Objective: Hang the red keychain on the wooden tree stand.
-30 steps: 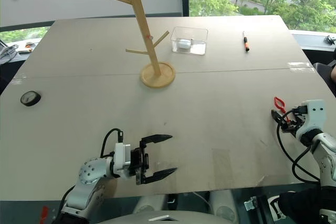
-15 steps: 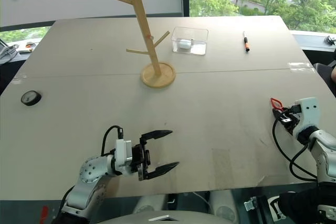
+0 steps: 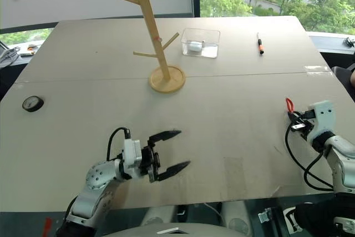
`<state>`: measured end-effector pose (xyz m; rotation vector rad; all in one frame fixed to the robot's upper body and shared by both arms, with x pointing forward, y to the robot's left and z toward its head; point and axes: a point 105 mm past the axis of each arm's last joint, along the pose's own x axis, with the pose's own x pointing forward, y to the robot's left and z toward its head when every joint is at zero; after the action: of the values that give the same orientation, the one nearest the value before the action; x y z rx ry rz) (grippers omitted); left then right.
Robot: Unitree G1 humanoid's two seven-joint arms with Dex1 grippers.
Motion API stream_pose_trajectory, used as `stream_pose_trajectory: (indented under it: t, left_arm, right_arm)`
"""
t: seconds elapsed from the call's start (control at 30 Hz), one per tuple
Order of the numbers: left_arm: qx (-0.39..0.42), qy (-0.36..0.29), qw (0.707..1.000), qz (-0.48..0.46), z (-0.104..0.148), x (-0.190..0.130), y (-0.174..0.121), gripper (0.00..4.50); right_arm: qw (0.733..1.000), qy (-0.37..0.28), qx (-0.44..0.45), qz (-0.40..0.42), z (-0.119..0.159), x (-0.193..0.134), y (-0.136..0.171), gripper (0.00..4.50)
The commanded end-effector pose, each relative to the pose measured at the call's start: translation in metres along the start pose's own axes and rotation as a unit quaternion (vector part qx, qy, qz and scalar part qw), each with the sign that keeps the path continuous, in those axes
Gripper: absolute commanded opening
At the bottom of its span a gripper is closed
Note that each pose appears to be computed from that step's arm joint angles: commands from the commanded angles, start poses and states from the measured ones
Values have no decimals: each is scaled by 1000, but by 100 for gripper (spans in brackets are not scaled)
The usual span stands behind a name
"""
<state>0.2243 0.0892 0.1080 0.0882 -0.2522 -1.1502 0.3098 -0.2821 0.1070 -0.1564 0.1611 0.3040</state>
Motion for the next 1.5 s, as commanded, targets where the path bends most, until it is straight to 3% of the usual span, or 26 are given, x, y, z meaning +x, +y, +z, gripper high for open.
stream_pose_trajectory:
  t: [0.03, 0.27, 0.57, 1.07, 1.5]
  left_arm:
    - [36, -43, 996, 76, 43, 11, 30, 450]
    - [56, -68, 979, 184, 98, 7, 75, 450]
    - [49, -42, 963, 261, 126, -5, 111, 450]
    - [27, -33, 950, 309, 126, -17, 132, 450]
    - [21, -35, 947, 318, 129, -17, 137, 450]
  right_arm:
    - [985, -128, -97, 63, 79, 12, 41, 6]
    - [936, -253, -196, 146, 152, 31, 125, 6]
    - [873, -336, -337, 107, 191, 58, 171, 6]
    - [857, -396, -289, 162, 205, 75, 225, 6]
    - [860, -394, -266, 185, 204, 89, 245, 6]
